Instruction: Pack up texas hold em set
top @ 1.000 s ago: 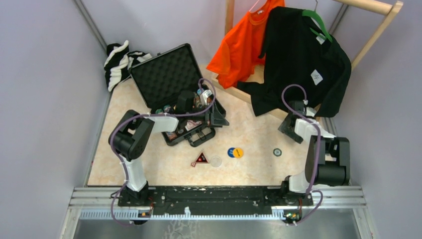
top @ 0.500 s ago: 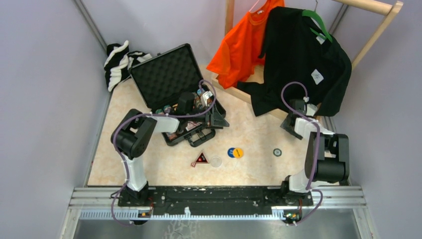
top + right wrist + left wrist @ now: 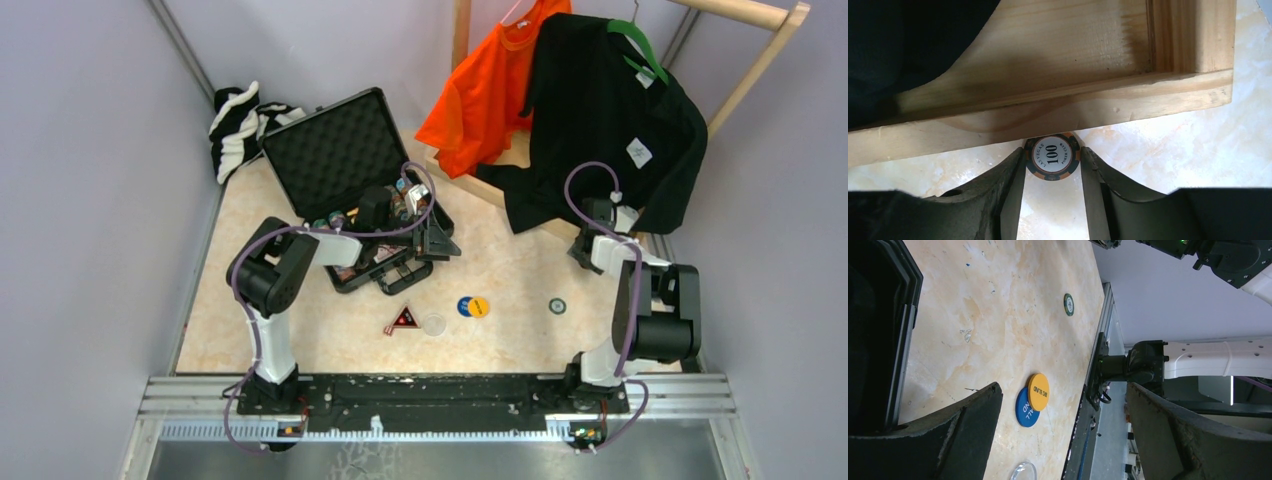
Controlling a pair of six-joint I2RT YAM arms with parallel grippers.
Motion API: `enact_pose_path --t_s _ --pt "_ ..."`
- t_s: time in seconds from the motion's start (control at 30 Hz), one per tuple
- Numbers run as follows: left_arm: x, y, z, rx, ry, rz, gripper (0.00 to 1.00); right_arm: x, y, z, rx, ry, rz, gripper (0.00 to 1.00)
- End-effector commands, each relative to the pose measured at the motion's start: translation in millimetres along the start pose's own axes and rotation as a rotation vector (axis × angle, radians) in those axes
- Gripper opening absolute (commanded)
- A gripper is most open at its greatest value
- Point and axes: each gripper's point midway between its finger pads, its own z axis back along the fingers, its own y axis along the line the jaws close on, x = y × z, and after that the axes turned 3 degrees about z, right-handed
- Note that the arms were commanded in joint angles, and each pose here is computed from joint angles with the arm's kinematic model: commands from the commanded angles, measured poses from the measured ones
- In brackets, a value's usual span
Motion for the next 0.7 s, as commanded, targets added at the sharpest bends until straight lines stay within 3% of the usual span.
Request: enact_pose_path --t_s 0.0,0.2,0.67 --pt "0 -3 0 -0.026 0.005 -0.02 0.98 -9 -9 -4 -0.041 0.043 0.025 0.41" --pt "0 -3 0 -0.024 0.005 -0.018 0.98 -7 -7 2 -0.021 0.036 0.037 0.34" --pt "1 1 0 -0.005 -0.002 -0.011 0.98 -7 39 50 0.097 -0.023 0.137 0.34"
